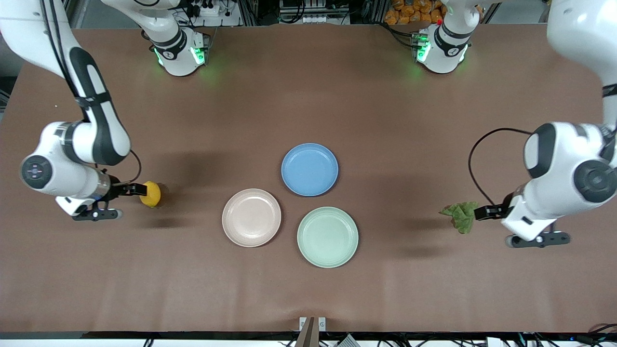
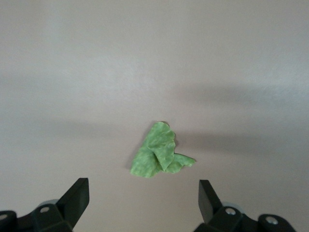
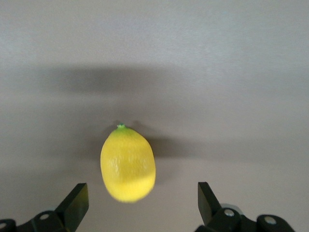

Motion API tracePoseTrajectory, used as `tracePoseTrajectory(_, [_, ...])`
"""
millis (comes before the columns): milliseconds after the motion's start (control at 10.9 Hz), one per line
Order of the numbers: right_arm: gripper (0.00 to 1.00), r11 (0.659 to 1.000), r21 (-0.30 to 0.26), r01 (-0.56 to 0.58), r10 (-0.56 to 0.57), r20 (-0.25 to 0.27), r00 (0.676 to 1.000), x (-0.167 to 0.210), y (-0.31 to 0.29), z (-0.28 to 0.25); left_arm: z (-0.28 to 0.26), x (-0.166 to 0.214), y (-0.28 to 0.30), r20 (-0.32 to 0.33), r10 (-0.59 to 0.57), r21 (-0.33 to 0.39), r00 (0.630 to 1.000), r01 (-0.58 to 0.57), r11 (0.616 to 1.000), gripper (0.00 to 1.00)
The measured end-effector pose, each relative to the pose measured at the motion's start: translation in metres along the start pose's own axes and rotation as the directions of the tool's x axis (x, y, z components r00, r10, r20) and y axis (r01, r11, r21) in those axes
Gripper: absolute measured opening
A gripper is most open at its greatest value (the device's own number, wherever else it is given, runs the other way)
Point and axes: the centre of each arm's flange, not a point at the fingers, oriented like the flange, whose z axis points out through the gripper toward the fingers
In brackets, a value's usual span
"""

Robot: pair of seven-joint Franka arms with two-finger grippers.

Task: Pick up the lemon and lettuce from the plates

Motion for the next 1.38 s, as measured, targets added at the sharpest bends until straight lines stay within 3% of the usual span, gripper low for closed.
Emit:
tracePoseTrajectory(368, [1.0,1.0,-0.002,0.003,-0.003,-0.003,1.0,-0.002,-0.001,-0.073,-0.101,-0.017,-0.013,-0.111,-0.02,0.007,0.994,0.021,1.0,1.0])
tracePoseTrajectory(736, [1.0,1.0,0.001,0.0,0.0,0.017,1.0,-0.01,0.0,-0.167,-0.165,-0.047,0.011,-0.16,0.014,0.0,0.987,-0.014,1.0,1.0])
tracePoseTrajectory(1104, [1.0,1.0,-0.006,0.0,0.0,-0.061,0.998,-0.031,-0.002,-0.247,-0.2,-0.065,0.013,-0.183,0.008,-0.025,0.983,-0.012,1.0,1.0])
tracePoseTrajectory(1380, [1.0,1.0,-0.01,-0.013,0.012,-0.079,0.997,-0.052,0.002,-0.288,-0.205,-0.076,0.018,-0.147,0.018,-0.016,0.989,-0.021,1.0,1.0])
